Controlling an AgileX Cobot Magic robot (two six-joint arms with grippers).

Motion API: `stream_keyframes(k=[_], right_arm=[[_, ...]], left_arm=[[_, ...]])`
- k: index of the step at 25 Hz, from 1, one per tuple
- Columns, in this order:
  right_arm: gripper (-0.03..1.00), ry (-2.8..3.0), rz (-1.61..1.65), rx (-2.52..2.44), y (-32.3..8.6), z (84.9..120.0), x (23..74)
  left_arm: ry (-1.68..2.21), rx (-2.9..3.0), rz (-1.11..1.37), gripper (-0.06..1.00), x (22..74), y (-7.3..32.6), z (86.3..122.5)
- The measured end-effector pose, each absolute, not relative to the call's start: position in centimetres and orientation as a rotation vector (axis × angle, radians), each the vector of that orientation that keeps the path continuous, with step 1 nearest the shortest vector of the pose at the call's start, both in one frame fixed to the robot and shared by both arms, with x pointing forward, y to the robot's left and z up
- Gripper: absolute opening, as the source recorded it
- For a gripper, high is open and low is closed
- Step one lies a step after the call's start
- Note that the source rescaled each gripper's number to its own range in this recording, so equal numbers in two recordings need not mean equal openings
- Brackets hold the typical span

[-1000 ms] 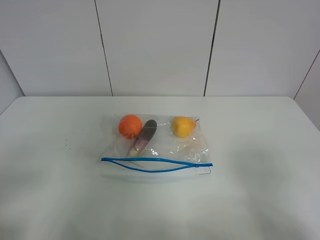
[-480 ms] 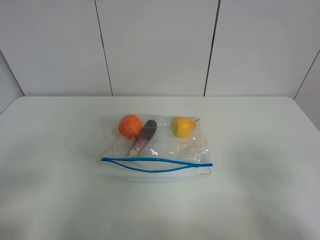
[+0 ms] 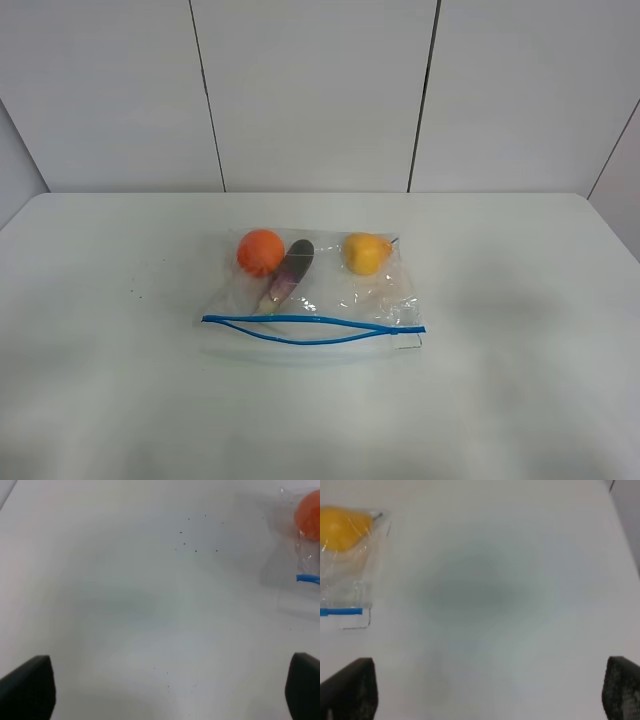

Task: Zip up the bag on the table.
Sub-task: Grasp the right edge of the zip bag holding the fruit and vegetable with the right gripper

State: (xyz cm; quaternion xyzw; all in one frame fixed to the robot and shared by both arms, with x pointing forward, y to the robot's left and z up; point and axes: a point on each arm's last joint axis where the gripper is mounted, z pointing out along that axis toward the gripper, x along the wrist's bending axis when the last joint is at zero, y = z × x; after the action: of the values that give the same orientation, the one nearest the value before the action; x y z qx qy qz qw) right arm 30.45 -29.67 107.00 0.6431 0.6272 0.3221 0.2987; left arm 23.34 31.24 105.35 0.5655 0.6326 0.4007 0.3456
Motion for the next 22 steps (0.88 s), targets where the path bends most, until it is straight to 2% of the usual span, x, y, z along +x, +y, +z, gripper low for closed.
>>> stream_keyframes(k=[7,14,22], right_arm=[[1.00,1.916,0.896,1.854,-28.0,106.1,39.7],[1.00,2.082,0.880,2.069,-28.4,100.5,48.7],[1.00,2.371,1.359,2.194,-29.2,95.2,56.0]], left_arm=[[1.642,1.468,1.040,1.00,23.3,31.2,105.3],[1.647,1.471,1.064,1.00,23.3,31.4,105.4],[1.648,1.472,1.066,1.00,23.3,31.4,105.4]])
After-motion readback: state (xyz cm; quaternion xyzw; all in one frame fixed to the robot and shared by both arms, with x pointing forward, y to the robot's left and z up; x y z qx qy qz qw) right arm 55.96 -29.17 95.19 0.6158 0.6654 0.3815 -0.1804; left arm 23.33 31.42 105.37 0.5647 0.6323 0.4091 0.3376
